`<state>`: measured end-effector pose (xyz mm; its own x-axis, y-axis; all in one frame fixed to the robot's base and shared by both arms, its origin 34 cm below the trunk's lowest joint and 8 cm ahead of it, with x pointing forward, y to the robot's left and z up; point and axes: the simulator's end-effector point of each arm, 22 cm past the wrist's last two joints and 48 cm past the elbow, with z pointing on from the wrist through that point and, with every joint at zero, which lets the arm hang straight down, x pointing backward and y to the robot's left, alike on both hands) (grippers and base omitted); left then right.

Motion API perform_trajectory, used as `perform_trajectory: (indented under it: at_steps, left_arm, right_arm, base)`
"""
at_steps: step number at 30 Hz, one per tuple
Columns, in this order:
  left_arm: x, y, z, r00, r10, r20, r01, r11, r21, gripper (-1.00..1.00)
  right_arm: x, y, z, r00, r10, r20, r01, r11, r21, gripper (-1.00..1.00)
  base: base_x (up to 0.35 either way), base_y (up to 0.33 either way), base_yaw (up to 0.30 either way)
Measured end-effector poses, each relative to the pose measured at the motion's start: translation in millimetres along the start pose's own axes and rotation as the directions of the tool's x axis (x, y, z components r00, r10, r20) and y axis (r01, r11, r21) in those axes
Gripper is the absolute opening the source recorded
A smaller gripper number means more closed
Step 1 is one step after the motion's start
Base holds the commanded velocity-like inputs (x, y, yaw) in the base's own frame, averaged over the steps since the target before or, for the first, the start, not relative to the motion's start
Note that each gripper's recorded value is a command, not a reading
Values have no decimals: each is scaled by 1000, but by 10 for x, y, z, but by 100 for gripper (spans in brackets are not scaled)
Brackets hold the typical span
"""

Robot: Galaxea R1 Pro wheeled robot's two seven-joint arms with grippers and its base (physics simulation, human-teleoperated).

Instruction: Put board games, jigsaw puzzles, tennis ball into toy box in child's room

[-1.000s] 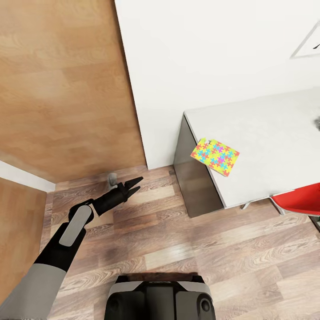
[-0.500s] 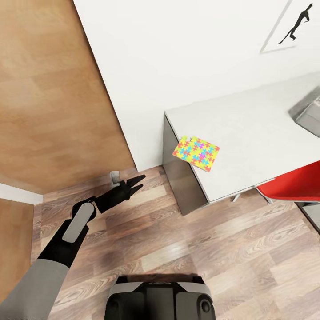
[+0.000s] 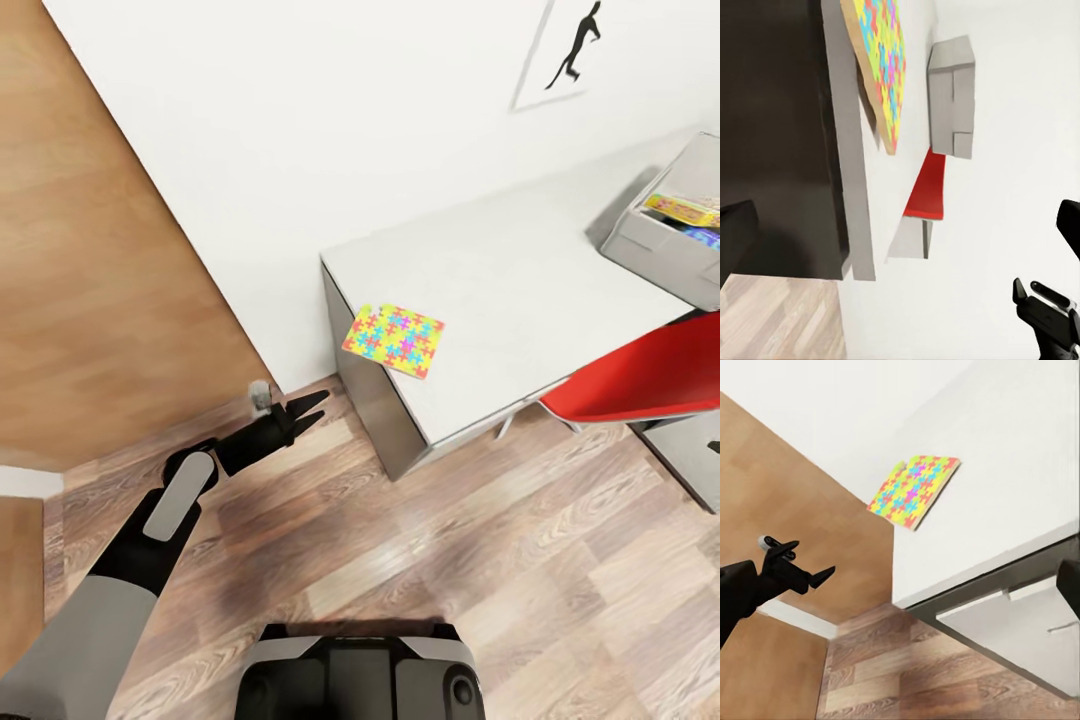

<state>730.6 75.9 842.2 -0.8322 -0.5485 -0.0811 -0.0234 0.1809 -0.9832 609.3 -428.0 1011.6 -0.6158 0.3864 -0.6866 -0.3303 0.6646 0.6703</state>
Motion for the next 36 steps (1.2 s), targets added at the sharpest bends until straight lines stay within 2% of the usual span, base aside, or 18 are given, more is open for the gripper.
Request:
perform_trajectory:
  at_steps: [21, 30, 36]
  left_arm:
    - [-44, 34, -49, 1000, 17, 13, -16, 1000, -15, 100]
    - [-37, 27, -49, 1000, 29, 11, -29, 999, -17, 100]
    - [-2, 57, -38, 999, 52, -2, -52, 998, -33, 100]
  right_arm:
    - [131, -46, 138, 999, 15, -35, -15, 1000, 9, 100]
    - [138, -51, 147, 999, 10, -36, -10, 1000, 11, 100]
    - [142, -41, 152, 999, 8, -36, -8, 1000, 6, 100]
  base:
    - [10, 20, -49]
    - [178, 164, -4]
    - [254, 189, -1]
